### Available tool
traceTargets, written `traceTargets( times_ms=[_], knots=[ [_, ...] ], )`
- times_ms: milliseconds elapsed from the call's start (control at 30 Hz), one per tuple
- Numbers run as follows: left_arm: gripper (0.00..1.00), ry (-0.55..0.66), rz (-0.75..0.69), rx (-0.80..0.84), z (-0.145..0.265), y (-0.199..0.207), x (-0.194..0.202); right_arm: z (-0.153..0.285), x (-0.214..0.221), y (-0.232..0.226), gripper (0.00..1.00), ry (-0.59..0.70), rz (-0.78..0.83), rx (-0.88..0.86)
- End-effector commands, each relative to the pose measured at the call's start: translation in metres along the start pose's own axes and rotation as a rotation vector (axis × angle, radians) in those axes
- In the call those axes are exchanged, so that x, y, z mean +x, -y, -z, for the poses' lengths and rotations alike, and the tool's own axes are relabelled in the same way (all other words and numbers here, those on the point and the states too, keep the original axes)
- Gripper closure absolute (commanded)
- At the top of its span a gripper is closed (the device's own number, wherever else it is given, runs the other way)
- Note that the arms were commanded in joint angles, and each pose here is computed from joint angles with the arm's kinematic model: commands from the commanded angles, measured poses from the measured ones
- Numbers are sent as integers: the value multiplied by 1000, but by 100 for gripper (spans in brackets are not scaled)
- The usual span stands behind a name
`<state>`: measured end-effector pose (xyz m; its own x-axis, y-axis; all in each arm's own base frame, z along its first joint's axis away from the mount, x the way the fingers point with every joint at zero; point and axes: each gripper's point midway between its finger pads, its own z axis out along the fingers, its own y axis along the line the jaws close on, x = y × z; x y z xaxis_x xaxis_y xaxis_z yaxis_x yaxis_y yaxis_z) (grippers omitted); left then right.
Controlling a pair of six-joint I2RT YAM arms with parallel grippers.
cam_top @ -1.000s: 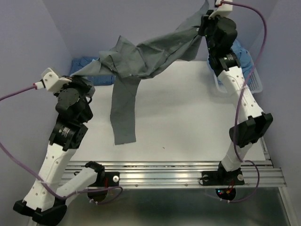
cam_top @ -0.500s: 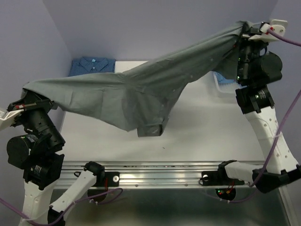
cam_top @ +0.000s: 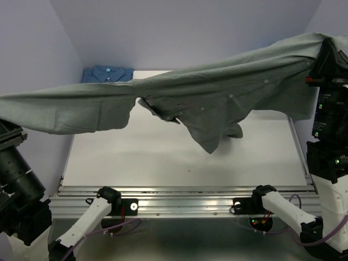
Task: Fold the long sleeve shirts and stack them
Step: Flatten the shirt out
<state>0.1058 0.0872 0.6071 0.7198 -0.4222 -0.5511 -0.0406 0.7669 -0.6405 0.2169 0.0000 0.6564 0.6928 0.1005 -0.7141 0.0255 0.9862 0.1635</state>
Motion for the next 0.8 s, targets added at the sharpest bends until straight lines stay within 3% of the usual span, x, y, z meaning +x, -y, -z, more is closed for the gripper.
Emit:
traceTargets(
  times_ms=[0,100,200,367,467,533,667,700,733,767],
  knots=[
    [100,153,83,66,6,11,-71,19,-56,-3,99,95,-55,-78],
    [100,147,66,75,-2,20,-66,20,-57,0,99,84,-59,-64],
    [100,115,7,6,-22,23,-39,9,-29,0,99,14,-41,-32],
    [100,2,-145,-105,-59,32,50,-20,55,-5,99,-146,14,43],
    [100,-51,-246,-191,-76,26,108,-40,164,-1,99,-336,108,163],
    [100,-112,-334,-207,-89,21,158,-43,212,-3,99,-415,135,192],
    [100,-246,-354,-221,-133,-37,252,-18,351,-27,99,-684,96,121],
    [100,-304,-403,-255,-133,-65,295,-1,400,-27,99,-794,103,116],
    [100,-315,-420,-257,-136,-76,313,0,403,-34,99,-801,66,94],
    [100,-337,-428,-197,-144,-77,333,15,449,-31,98,-898,54,106]
  ],
)
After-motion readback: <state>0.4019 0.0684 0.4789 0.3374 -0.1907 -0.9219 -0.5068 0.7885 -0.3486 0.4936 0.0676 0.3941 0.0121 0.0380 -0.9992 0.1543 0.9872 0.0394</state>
